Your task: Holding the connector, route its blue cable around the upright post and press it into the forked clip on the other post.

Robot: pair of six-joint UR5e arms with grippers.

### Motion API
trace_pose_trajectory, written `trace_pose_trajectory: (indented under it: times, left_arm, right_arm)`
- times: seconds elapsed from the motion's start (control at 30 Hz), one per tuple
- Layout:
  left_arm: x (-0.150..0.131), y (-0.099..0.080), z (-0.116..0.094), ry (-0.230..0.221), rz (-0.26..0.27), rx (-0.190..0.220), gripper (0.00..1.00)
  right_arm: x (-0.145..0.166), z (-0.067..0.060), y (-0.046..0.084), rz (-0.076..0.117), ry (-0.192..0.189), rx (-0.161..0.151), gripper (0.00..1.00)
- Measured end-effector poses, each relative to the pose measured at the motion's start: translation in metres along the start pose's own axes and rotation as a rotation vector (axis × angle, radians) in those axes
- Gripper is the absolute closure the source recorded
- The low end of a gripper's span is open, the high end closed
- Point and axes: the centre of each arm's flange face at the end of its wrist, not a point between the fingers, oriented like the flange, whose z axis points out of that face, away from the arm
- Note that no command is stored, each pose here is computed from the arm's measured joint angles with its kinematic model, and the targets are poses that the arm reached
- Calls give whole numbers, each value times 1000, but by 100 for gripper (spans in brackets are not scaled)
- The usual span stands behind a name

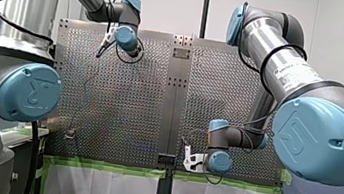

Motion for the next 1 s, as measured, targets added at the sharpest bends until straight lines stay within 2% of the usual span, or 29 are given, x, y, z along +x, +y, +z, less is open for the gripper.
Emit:
trace_pose_trajectory:
  times: [0.47, 0.77, 1.0]
  left_arm:
    - [3, 25, 26, -69, -34, -91, 0]
    - [18, 16, 42, -91, -39, -102, 0]
    - [19, 19, 51, -129, -51, -126, 0]
  right_arm:
    - [0, 0, -1, -1, 0, 2, 100]
    - [0, 0, -1, -1, 1, 2, 100]
    - [0, 0, -1, -1, 2, 2, 100]
